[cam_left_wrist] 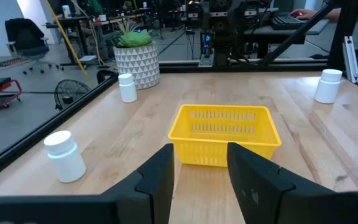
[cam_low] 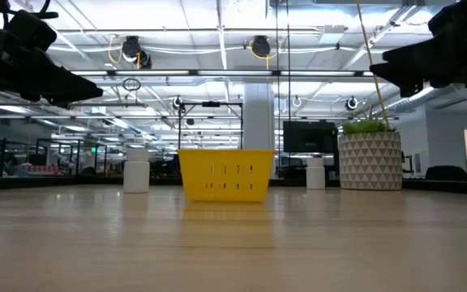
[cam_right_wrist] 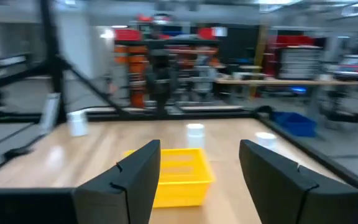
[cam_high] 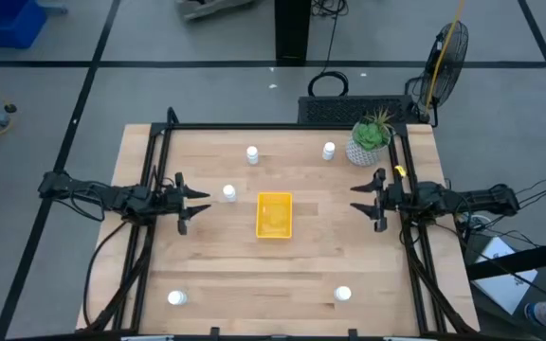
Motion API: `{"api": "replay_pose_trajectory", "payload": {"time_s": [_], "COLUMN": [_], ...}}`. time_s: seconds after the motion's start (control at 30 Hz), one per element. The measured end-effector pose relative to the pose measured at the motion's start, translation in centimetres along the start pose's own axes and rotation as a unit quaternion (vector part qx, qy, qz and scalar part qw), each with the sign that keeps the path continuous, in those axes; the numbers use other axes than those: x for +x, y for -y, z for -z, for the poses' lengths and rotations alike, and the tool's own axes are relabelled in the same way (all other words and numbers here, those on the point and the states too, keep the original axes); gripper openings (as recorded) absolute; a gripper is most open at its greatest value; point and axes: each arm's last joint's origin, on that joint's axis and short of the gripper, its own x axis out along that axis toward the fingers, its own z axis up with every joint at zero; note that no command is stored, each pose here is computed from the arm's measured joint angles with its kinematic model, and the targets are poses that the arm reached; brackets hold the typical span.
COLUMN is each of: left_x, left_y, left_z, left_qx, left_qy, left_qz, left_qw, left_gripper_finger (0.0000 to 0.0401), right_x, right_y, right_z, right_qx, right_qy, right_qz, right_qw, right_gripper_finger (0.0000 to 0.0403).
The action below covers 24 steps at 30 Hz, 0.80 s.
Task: Pick and place pill bottles into a basket
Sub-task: Put the white pill bottle into the yellow bin
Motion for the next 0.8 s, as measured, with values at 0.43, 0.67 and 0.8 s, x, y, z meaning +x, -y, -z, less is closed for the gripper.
{"api": "replay_pose_trajectory", "payload": {"time_s": [0.43,0.67,0.8], "left_x": [0.0,0.0,0.0], "left_y": [0.0,0.0,0.0], "left_z": [0.0,0.0,0.0], "left_qx": [0.001,0.001,0.002], "left_qy": [-0.001,-0.001,-0.001], "left_qz": [0.000,0.000,0.000], "left_qw": [1.000,1.000,1.000], "left_gripper_finger": [0.0152,0.0152,0.0152], "right_x": [2.6,5.9,7.4], "right_y": [0.3,0.4,1.3], "right_z": [-4.3,-12.8,-17.5], "right_qx": [-0.072,-0.118,-0.108], "right_qy": [-0.017,-0.083,-0.138], "right_qz": [0.130,0.203,0.235], "right_qw": [0.989,0.968,0.956], "right_gripper_finger": [0.0342,0.0329,0.0323]}}
